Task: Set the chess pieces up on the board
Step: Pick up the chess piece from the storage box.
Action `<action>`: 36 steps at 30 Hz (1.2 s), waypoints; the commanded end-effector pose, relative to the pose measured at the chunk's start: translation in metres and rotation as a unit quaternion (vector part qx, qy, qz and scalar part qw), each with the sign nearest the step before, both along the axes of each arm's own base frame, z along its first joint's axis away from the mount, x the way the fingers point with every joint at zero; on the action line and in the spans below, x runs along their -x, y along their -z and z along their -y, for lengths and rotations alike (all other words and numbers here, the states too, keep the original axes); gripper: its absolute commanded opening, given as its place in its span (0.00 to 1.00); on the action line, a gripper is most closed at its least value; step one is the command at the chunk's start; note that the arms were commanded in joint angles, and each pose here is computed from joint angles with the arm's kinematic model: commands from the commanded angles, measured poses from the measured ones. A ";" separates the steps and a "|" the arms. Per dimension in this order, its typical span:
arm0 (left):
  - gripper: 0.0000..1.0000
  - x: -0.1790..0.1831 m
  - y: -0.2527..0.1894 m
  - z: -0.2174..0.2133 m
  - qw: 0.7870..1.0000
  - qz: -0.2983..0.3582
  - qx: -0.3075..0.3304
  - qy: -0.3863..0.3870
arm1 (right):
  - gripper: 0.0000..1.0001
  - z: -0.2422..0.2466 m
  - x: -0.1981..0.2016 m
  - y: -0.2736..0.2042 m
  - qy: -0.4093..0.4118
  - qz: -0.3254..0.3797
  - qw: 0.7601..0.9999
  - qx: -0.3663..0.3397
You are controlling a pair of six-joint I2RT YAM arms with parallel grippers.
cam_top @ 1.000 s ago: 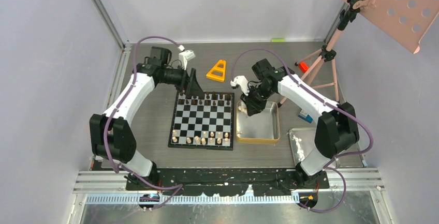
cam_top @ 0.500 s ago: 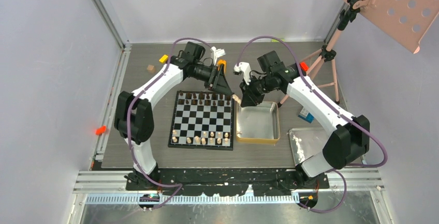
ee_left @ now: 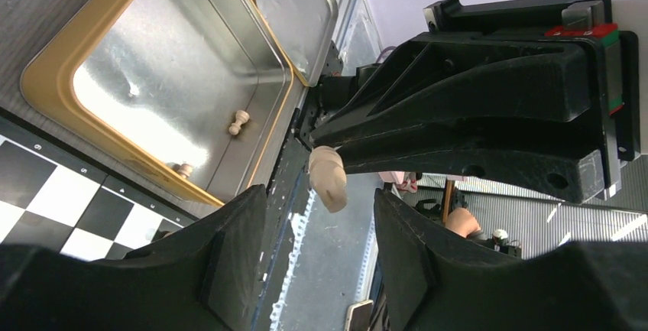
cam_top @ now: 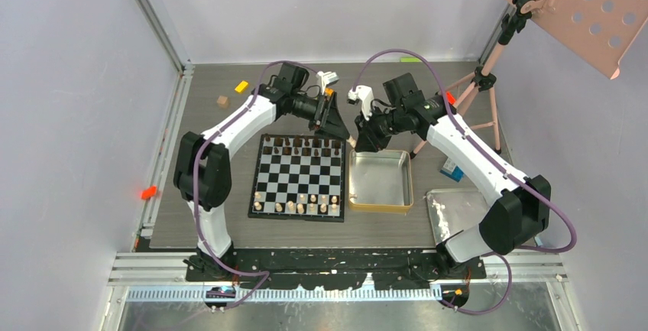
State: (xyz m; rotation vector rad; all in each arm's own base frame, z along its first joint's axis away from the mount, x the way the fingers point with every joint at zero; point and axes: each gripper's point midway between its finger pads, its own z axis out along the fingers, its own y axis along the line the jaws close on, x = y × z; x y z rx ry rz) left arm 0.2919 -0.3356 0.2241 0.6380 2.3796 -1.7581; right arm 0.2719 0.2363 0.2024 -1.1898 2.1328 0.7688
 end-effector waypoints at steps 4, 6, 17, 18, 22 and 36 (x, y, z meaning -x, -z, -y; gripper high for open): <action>0.50 -0.002 -0.017 0.008 0.999 0.005 0.029 0.011 | 0.01 -0.003 -0.009 -0.012 0.012 0.029 0.999 -0.017; 0.48 -0.002 -0.015 0.009 1.000 0.002 0.028 0.011 | 0.01 -0.004 -0.010 -0.013 0.014 0.029 0.999 -0.018; 0.39 -0.004 -0.012 0.014 0.999 -0.008 0.032 0.015 | 0.01 -0.006 -0.007 -0.008 0.010 0.024 1.000 -0.011; 0.39 -0.004 -0.013 0.014 0.999 -0.008 0.033 0.015 | 0.01 -0.006 -0.006 -0.007 0.010 0.023 1.000 -0.009; 0.35 -0.004 -0.016 0.014 0.999 -0.005 0.035 0.016 | 0.01 -0.005 -0.006 -0.004 0.011 0.022 1.000 -0.005; 0.00 0.003 -0.020 0.011 0.999 -0.002 0.043 0.026 | 0.01 -0.004 -0.009 -0.003 0.017 0.027 0.999 0.004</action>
